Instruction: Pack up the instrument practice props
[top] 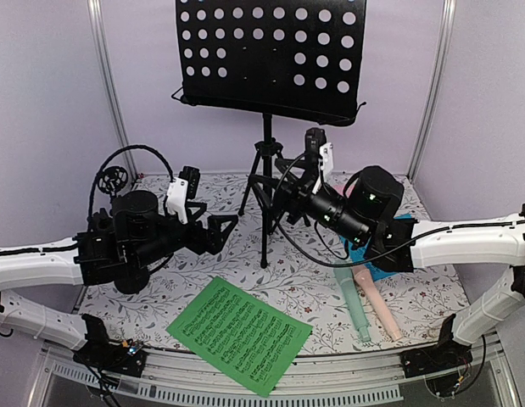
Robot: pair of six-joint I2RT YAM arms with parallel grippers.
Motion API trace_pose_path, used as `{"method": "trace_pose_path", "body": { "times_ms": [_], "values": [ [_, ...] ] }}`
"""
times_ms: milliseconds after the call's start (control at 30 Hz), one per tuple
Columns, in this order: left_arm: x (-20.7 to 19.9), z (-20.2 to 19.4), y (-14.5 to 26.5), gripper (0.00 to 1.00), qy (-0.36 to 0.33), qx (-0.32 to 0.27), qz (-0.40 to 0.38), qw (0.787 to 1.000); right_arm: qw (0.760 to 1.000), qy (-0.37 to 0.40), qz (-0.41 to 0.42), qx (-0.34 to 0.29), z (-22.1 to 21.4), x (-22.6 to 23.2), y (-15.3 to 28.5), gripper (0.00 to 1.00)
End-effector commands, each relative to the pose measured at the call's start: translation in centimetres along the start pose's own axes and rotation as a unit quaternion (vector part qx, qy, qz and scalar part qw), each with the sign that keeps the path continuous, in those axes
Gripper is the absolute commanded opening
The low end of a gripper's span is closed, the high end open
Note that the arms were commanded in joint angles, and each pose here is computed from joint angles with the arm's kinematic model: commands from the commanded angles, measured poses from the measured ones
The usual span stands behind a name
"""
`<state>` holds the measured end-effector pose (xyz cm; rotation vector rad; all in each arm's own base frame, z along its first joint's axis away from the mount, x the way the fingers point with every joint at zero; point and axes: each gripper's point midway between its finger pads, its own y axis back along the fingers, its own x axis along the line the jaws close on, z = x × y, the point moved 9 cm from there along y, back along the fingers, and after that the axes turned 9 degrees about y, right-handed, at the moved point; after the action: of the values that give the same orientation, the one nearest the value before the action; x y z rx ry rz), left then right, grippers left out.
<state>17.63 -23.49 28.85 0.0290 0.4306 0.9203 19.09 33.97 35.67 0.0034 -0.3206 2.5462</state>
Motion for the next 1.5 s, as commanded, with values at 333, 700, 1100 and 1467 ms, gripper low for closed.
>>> {"method": "trace_pose_path", "body": {
  "times_ms": [333,700,1100,1467],
  "values": [
    [-0.9,2.1,1.5,0.94,-0.010,-0.007,0.008,1.000,0.987,0.155,0.026,0.046,1.3,0.5,2.1,0.89],
    [-0.4,2.0,-3.0,0.97,0.005,-0.018,0.008,1.000,0.975,0.194,0.009,0.109,6.8,-0.1,6.5,0.89],
    [1.6,0.5,-12.0,0.92,0.025,-0.022,-0.005,0.999,0.935,0.311,-0.043,0.167,11.8,1.1,2.9,0.87],
    [2.1,-1.9,-11.7,0.87,0.050,-0.015,0.006,0.999,0.818,0.516,-0.138,0.211,7.8,0.4,-4.4,0.85]
  ]
}}
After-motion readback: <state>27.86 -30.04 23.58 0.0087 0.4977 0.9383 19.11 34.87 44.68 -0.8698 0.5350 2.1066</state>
